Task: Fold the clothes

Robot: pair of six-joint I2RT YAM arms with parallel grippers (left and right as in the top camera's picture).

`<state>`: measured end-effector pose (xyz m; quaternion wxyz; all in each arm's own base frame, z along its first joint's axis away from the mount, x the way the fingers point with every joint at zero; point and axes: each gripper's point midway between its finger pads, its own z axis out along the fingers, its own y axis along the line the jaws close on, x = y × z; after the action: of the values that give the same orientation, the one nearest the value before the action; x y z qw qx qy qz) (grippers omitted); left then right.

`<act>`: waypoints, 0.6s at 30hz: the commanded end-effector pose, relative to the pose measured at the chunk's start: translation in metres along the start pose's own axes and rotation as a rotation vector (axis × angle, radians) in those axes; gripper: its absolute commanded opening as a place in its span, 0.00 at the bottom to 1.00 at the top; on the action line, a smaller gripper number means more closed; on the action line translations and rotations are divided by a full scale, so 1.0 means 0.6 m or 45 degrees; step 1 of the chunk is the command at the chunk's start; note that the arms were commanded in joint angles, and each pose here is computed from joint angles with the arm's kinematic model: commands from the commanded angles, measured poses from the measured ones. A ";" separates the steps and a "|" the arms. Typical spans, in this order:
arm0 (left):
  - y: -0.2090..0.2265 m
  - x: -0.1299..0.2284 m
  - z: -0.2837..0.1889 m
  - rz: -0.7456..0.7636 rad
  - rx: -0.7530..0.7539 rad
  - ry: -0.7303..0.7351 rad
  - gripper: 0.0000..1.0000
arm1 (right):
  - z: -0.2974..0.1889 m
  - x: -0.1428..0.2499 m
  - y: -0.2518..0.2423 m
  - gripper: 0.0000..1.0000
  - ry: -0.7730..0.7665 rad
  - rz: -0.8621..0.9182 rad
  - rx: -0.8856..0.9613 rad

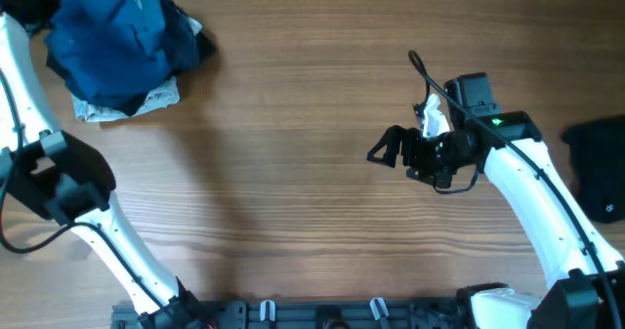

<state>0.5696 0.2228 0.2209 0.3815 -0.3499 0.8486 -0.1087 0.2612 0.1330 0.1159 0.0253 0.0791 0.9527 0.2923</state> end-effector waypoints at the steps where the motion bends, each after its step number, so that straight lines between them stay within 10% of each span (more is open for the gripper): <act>1: -0.037 0.008 0.048 -0.021 0.084 -0.013 0.04 | 0.002 0.005 0.003 1.00 0.015 -0.011 -0.025; 18: 0.023 0.161 0.217 -0.018 -0.064 0.251 0.08 | 0.002 0.010 0.001 1.00 0.028 -0.011 -0.019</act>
<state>0.6172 0.1829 0.0951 0.3149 -0.3439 0.8752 -0.1290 0.2604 0.1338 0.1163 0.0232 0.0789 0.9519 0.2951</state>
